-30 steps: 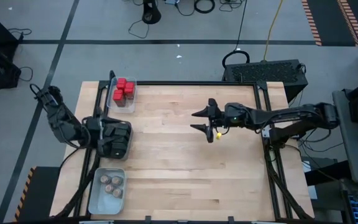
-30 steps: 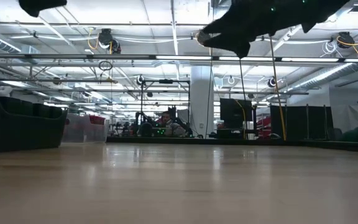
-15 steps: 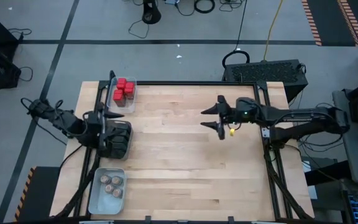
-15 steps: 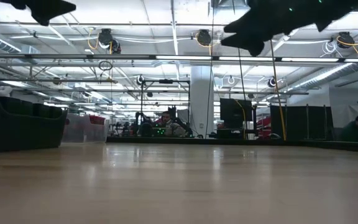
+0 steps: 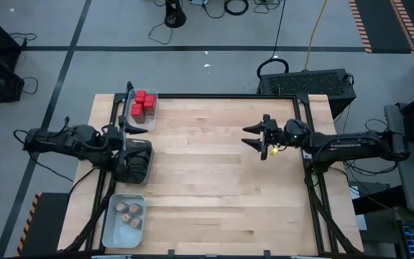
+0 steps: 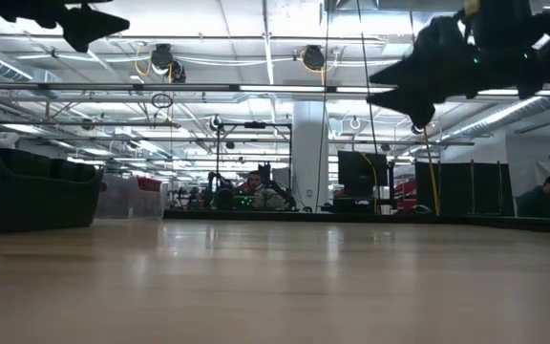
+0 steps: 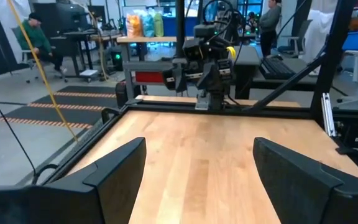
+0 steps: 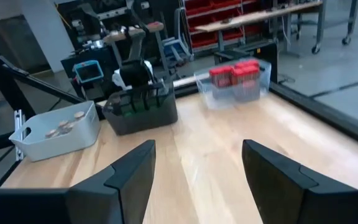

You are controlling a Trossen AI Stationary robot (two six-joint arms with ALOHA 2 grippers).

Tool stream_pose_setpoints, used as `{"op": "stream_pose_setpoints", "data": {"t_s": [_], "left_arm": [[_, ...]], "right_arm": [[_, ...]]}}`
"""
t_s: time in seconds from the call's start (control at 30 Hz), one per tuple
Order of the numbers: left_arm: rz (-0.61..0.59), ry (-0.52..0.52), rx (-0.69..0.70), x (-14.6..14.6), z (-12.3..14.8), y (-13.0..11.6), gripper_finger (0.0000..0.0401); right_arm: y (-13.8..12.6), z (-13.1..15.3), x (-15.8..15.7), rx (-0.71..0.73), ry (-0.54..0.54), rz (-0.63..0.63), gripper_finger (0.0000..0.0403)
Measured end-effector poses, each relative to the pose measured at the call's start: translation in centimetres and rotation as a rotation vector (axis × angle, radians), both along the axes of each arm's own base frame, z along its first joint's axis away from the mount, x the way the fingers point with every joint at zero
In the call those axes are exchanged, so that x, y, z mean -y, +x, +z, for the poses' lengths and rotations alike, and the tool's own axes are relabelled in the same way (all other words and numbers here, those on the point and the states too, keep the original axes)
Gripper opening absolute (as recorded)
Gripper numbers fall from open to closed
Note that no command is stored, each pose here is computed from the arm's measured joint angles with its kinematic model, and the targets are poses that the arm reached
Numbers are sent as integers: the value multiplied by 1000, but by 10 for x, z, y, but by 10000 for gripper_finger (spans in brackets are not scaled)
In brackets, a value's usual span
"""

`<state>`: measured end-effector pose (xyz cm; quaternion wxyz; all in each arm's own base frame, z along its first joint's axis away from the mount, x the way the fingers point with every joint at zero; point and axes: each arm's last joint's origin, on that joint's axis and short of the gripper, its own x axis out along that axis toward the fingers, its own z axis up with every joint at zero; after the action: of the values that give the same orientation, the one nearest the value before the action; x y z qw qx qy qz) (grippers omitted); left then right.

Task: Sort spices by type
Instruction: Return to Home Position

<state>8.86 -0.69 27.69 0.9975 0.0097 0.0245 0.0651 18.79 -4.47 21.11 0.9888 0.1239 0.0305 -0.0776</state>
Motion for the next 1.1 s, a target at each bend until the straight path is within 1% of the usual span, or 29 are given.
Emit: {"op": "stream_pose_setpoints", "data": {"t_s": [0.13,0.27,0.37,0.47,0.53,0.67,0.73,0.87,1.1], "left_arm": [[-18,-31,3,-4,-5,3,301],[-30,-61,19,-6,-23,11,301],[-39,-86,10,-7,-39,16,301],[-66,-122,9,-7,-49,19,301],[-82,-143,2,-7,-55,20,301],[-84,-165,11,-7,-61,21,301],[-84,-171,11,-7,-66,22,301],[-84,-173,4,-7,-75,23,301],[-100,-199,31,-7,-95,26,301]], "right_arm": [[-4,-13,-1,-36,40,-3,222],[-7,-21,-2,-55,60,-5,222],[-10,-25,-2,-41,79,-7,222],[-12,-30,-3,-35,103,-8,222],[-13,-32,-4,-43,103,-11,222],[-17,-40,-5,-60,98,-93,222],[-18,-42,-5,-57,94,-113,222],[-21,-47,-8,-62,104,-105,222],[-23,-54,-11,-80,112,-94,222]]}}
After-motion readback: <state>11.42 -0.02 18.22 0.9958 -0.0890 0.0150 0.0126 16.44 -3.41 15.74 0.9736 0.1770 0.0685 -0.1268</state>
